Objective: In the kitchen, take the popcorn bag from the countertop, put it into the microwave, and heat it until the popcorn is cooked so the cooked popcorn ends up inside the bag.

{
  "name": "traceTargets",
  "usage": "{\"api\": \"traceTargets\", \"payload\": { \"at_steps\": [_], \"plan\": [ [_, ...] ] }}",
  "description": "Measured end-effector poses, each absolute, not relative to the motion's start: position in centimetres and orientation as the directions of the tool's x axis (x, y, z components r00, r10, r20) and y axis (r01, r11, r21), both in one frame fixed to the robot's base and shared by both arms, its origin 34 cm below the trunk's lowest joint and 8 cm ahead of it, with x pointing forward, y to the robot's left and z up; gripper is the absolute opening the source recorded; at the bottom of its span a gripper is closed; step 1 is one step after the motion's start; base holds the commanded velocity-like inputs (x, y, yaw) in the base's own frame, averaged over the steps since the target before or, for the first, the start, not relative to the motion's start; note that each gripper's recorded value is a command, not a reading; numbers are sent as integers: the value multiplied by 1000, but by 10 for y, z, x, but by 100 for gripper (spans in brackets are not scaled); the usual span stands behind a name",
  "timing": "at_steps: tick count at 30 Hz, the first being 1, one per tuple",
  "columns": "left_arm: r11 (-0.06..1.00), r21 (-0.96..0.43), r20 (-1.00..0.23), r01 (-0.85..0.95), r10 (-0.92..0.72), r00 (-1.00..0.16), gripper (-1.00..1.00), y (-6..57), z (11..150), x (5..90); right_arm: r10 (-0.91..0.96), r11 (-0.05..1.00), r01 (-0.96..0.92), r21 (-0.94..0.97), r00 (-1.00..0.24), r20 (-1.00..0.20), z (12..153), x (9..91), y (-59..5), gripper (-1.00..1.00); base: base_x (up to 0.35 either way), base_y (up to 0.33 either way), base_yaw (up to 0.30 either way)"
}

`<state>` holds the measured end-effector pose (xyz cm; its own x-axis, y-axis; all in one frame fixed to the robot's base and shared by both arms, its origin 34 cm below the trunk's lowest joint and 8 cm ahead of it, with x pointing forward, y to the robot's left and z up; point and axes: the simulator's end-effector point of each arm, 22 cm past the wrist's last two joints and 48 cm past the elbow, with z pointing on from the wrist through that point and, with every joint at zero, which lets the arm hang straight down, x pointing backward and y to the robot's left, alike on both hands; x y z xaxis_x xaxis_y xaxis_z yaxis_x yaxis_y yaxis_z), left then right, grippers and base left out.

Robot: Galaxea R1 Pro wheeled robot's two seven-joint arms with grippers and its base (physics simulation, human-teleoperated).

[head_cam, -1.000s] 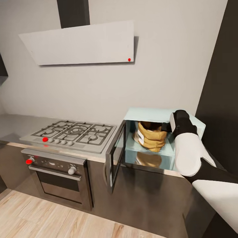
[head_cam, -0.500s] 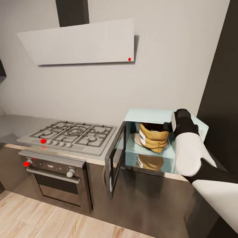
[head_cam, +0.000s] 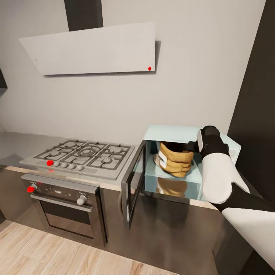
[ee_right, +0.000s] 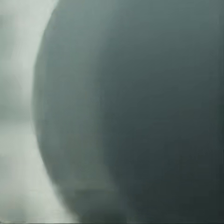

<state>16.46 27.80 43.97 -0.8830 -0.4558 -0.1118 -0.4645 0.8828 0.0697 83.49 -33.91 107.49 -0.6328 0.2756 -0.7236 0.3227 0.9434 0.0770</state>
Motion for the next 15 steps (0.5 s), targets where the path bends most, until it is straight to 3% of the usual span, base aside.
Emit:
{"api": "traceTargets", "payload": {
  "at_steps": [9, 15],
  "plan": [
    [882, 68, -112, -467, -458, -882, 100, 276, 440, 165, 305, 940, 313, 134, -596, -743, 1089, 838, -339, 100, -322, 0, 0],
    [882, 68, -112, -467, -458, -882, 100, 276, 440, 165, 366, 924, 256, 284, -377, -851, 1183, 835, -356, 100, -334, 0, 0]
  ]
}}
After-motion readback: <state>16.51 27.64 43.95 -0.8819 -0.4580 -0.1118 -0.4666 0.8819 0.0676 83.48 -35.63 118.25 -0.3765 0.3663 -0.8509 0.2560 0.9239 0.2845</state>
